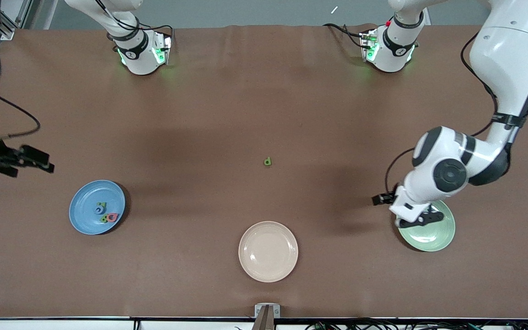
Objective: Sort uppercase to blue plate, lowercase to green plate
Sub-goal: 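Grasp green p with the left gripper while the right arm returns to rest, then carry the green p with the left gripper over the green plate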
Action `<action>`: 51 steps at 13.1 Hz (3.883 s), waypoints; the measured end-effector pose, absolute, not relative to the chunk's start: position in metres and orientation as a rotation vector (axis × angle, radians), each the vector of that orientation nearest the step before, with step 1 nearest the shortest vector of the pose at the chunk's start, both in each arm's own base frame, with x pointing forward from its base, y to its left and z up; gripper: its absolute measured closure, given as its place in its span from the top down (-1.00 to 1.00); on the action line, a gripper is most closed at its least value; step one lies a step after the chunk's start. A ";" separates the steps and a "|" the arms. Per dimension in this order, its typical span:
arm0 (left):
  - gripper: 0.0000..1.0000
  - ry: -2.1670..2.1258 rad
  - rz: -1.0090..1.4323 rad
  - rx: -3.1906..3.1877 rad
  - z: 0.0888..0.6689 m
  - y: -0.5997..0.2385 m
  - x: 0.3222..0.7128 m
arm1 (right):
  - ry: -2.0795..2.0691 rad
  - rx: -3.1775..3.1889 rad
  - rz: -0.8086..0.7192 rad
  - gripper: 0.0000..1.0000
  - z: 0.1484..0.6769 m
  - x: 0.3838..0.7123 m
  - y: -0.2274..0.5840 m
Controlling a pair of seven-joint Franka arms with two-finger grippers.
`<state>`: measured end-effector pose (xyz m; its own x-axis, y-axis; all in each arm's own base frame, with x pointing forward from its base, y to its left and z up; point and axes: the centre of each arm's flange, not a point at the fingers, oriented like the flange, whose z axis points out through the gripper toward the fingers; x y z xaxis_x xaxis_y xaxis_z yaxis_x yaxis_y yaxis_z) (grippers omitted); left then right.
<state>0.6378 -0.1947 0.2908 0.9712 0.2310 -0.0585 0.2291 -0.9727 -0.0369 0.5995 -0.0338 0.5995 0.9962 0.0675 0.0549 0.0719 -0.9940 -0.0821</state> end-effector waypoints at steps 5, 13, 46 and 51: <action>0.94 -0.524 0.058 -3.055 0.288 -0.339 0.575 | -0.050 -3.053 -0.146 1.00 0.639 0.561 -0.021; 0.73 -0.631 -0.042 -3.050 0.226 -0.475 0.503 | -0.058 -3.088 -0.010 1.00 0.612 0.549 -0.024; -0.45 -0.431 -0.227 -2.943 0.258 -0.343 0.632 | -0.077 -3.115 -0.029 1.00 0.645 0.551 -0.044; -0.45 -0.336 -0.161 -2.925 0.256 -0.222 0.682 | -0.080 -3.115 -0.029 1.00 0.645 0.551 -0.043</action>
